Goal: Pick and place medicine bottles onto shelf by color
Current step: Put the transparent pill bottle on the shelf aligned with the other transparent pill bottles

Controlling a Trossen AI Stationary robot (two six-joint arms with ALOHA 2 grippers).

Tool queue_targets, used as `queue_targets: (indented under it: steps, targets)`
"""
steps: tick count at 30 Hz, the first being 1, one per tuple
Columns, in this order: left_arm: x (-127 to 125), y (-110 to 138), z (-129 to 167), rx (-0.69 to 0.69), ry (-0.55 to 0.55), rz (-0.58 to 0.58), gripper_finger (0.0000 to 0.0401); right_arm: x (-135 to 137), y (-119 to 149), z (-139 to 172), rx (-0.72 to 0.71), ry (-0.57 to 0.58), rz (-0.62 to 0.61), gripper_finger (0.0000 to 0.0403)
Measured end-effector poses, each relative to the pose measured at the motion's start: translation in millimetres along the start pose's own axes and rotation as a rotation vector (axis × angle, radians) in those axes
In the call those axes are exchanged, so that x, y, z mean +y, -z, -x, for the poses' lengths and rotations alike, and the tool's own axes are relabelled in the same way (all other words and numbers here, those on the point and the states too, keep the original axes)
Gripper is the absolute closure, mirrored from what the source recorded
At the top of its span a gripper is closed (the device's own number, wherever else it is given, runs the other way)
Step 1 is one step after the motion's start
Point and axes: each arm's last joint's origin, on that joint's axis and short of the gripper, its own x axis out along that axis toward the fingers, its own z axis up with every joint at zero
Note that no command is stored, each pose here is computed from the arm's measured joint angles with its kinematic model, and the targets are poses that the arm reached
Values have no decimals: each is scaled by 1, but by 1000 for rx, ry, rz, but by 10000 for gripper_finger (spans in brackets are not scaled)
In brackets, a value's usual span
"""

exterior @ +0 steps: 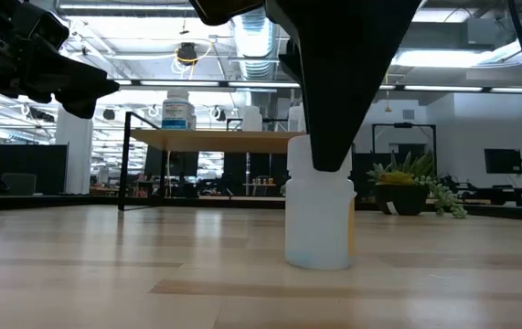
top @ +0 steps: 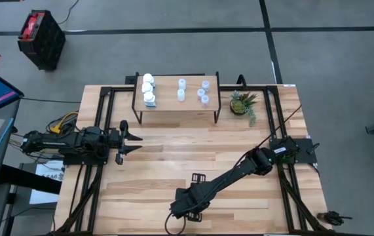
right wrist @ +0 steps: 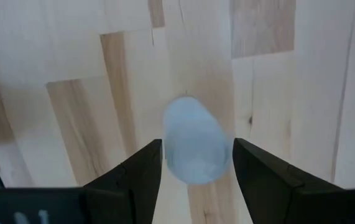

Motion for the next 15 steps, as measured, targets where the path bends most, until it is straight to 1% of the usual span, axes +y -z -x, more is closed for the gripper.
queue_targets:
  steps: [8,15]
  targets:
    - [0,0,0,0,0,0,269,2,-5,0,-43,-29,16,184]
    - [0,0,0,0,0,0,269,1,-5,0,-37,-25,18,184]
